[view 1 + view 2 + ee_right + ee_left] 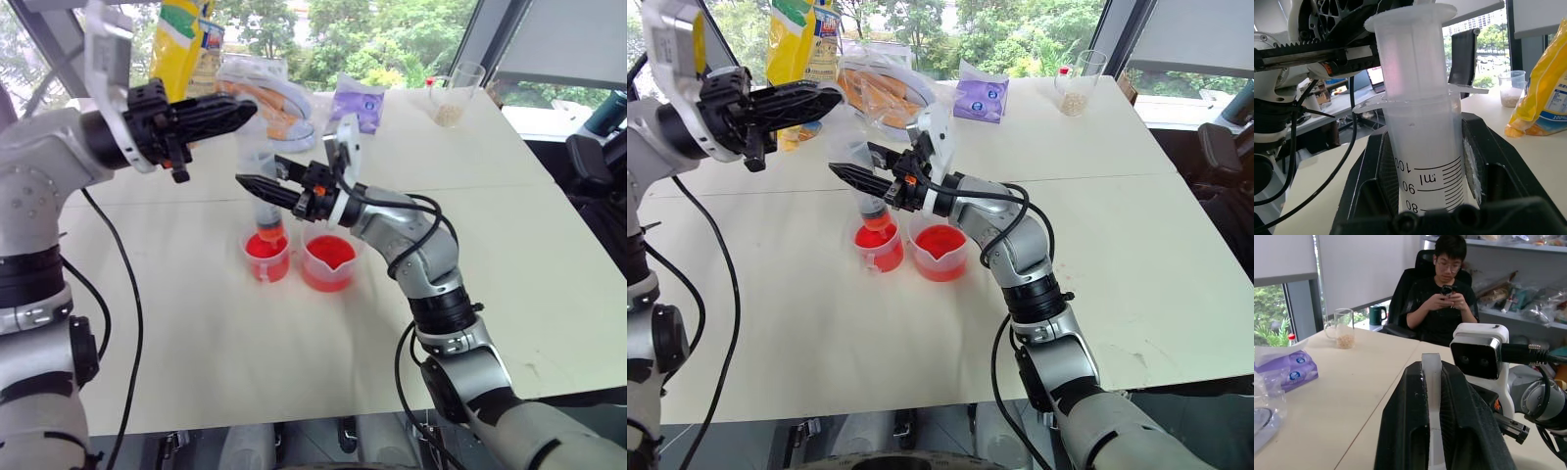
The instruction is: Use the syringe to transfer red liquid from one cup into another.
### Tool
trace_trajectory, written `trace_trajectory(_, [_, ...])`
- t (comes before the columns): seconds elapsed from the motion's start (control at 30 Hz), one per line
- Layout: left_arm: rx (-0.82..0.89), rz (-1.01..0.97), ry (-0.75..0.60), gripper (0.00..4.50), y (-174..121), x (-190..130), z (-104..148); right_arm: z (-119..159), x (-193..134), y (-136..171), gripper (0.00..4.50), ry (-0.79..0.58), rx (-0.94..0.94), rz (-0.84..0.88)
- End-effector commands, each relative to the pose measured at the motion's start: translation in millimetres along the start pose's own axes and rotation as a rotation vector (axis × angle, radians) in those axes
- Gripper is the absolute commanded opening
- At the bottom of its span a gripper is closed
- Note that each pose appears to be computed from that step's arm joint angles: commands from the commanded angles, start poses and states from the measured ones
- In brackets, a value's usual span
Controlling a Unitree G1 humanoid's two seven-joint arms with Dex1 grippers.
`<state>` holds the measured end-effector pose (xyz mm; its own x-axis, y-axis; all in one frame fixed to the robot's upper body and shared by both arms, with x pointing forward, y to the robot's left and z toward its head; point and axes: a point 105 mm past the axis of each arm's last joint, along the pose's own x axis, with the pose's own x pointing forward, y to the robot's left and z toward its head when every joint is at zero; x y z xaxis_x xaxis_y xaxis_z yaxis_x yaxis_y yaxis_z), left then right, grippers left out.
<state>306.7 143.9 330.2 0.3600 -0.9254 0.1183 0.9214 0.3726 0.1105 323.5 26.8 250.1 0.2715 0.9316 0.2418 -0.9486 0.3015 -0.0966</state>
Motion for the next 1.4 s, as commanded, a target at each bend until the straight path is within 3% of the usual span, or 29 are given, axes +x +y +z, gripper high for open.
trace_trajectory(0.03, [0.073, -0.026, -0.006, 0.06, -8.2, 0.6, 10.9, 16.6, 4.2, 6.8, 1.4, -0.057, -0.041, 0.033])
trace_trajectory(0.63, [0.077, -0.06, 0.098, 0.06, -14.8, -1.5, -20.8, 68.1, 9.0, 2.3, 1.4, -0.164, -0.092, 0.02])
trace_trajectory(1.3, [0.062, -0.061, 0.128, 0.06, -19.8, -0.7, -33.5, 77.4, 10.6, 1.3, 1.4, -0.171, -0.095, 0.023])
trace_trajectory(1.4, [0.053, -0.041, 0.106, 1.27, -15.5, -0.2, -27.8, 70.8, 10.9, 2.1, 1.4, -0.156, -0.084, 0.027])
